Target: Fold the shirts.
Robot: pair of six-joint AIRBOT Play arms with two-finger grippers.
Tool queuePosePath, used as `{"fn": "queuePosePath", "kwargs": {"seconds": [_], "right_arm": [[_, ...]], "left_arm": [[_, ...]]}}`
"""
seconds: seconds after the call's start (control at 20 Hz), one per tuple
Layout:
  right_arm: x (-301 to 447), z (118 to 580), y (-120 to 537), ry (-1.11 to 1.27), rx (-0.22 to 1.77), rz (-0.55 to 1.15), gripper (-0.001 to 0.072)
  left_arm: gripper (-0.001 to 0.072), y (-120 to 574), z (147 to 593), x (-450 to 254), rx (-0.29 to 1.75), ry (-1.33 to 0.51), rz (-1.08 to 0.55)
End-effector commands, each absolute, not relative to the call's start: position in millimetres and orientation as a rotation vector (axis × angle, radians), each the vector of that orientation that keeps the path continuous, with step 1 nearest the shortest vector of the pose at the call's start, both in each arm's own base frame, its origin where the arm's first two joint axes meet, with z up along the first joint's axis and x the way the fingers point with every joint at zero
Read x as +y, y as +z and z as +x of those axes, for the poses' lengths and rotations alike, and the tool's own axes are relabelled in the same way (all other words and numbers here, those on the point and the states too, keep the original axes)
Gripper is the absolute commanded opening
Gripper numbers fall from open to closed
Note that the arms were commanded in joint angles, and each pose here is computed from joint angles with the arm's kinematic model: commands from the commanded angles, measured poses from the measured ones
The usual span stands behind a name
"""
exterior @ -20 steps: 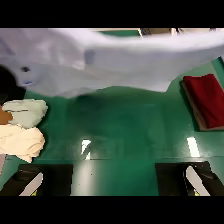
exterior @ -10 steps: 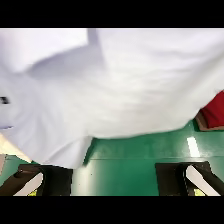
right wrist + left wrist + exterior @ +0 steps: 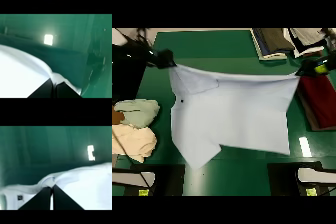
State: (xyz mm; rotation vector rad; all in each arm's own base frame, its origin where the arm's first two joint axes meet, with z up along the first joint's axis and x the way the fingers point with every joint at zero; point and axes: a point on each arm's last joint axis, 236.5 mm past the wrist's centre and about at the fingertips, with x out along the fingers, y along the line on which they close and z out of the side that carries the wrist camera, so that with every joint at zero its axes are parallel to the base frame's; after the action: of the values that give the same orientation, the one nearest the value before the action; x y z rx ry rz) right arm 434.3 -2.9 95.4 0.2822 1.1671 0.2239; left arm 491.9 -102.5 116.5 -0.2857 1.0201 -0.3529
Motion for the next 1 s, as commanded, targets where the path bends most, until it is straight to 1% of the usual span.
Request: {"fn": "queuePosePath", "kwargs": {"seconds": [0.0,0.1,0.2,0.3,0.4,0.6,0.65,0.7,0.75,0.8,0.9,0.95], "right_arm": [[-0.1,468.6,28.4,0.217,1.240,0.307,0.0020],[-0.4,484.0,29.9,0.228,1.227,0.308,0.0020],[-0.3,486.4,40.1,0.240,1.211,0.291,0.0020],[-3.6,475.8,38.1,0.234,1.227,0.255,0.0020],[-0.6,457.3,22.4,0.224,1.275,0.237,0.0020],[12.8,432.2,-7.9,0.217,1.307,0.265,0.0021],[14.4,429.3,-11.2,0.213,1.299,0.276,0.0026],[18.3,426.6,-11.5,0.219,1.296,0.297,0.0171],[20.7,425.9,-9.4,0.224,1.292,0.306,0.0326],[21.5,425.6,-3.6,0.229,1.281,0.317,0.0335],[23.3,422.7,18.2,0.243,1.243,0.345,0.0335],[24.9,415.8,29.9,0.253,1.238,0.335,0.0335]], "left_arm": [[0.0028,43.8,516.8,-100.9,1.099,-0.335,-0.300],[0.0028,44.7,523.6,-95.7,1.074,-0.328,-0.294],[0.0028,42.2,513.9,-88.7,1.121,-0.329,-0.296],[0.0028,30.6,495.0,-85.7,1.202,-0.351,-0.267],[0.0028,12.2,476.6,-87.7,1.280,-0.369,-0.262],[0.0029,-30.6,445.8,-89.1,1.406,-0.344,-0.305],[0.0076,-39.6,439.7,-86.8,1.436,-0.308,-0.330],[0.0409,-45.9,435.6,-82.2,1.457,-0.273,-0.335],[0.0568,-47.1,432.8,-77.1,1.476,-0.234,-0.351],[0.0540,-40.6,430.7,-74.4,1.476,-0.224,-0.360],[0.0540,-13.6,429.5,-66.9,1.423,-0.220,-0.330],[0.0540,-0.3,424.1,-60.3,1.398,-0.216,-0.282]]}}
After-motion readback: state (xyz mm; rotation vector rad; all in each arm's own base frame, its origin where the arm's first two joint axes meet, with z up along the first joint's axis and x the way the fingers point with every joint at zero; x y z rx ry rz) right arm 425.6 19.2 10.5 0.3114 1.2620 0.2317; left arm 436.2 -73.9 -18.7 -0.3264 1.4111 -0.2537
